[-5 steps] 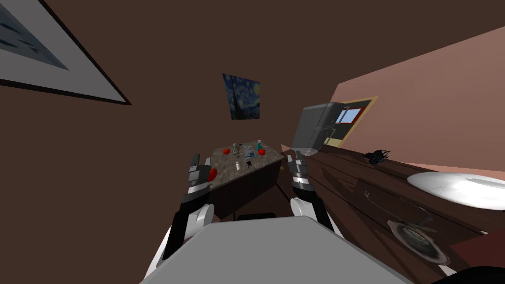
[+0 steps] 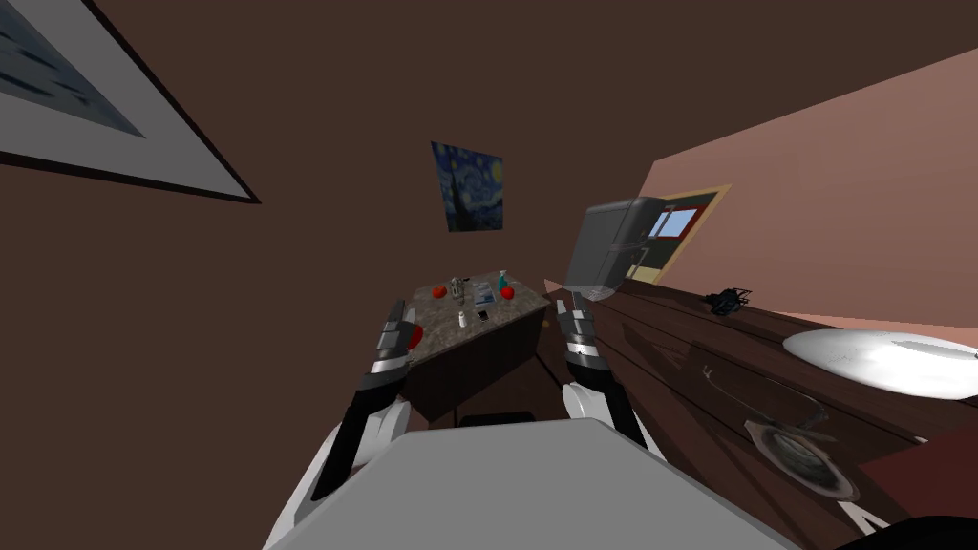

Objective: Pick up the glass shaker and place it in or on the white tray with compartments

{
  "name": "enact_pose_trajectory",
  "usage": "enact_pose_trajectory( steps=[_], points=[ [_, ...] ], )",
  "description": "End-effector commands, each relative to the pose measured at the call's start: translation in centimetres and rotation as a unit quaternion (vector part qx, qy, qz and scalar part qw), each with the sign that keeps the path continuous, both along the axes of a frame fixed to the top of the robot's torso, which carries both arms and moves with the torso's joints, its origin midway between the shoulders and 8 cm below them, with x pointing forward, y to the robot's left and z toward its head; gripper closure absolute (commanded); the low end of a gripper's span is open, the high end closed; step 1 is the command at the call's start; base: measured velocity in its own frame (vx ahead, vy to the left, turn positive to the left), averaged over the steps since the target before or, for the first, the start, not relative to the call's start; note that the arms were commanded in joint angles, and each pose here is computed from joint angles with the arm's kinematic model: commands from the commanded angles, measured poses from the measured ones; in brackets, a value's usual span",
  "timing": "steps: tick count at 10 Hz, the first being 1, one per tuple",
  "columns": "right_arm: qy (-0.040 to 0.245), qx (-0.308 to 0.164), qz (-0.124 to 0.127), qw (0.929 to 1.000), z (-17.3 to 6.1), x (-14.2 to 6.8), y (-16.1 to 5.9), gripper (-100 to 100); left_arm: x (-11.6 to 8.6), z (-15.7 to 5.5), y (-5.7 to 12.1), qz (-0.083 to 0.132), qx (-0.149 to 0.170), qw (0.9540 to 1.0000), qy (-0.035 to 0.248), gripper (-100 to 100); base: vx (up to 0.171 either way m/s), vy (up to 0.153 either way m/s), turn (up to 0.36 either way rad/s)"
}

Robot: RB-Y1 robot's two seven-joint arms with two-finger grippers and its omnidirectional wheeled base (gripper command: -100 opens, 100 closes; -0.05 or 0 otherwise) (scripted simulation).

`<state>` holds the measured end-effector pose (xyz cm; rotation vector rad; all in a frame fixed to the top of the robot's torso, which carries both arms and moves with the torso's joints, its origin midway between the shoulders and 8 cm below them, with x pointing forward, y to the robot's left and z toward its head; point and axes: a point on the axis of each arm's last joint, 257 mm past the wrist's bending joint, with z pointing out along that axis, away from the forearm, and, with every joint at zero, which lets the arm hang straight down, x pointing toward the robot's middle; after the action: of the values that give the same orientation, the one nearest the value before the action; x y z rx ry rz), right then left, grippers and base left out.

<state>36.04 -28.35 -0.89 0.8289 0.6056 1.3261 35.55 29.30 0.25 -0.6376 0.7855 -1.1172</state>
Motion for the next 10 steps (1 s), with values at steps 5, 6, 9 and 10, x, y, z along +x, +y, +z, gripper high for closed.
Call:
enact_pose_trajectory(
  steps=[5,6,9,10],
  points=[
    [0.000,0.000,0.000,1.0000,0.0,0.0,0.0,0,1.9,-7.4,-1.9,0.004,0.088,0.9914,0.097,-100,-0.040,0.033,-0.014],
    [0.000,0.000,0.000,1.0000,0.0,0.0,0.0,0,2.2,-8.8,-2.1,0.005,0.103,0.9882,0.114,-100,-0.036,0.027,-0.015],
    [0.000,0.000,0.000,1.0000,0.0,0.0,0.0,0,2.6,-13.0,-2.8,0.009,0.147,0.9759,0.162,-100,-0.026,0.016,-0.012],
    [0.000,0.000,0.000,1.0000,0.0,0.0,0.0,0,2.7,-14.3,-2.9,0.010,0.161,0.9712,0.176,-100,-0.018,0.008,-0.011]
  ],
)
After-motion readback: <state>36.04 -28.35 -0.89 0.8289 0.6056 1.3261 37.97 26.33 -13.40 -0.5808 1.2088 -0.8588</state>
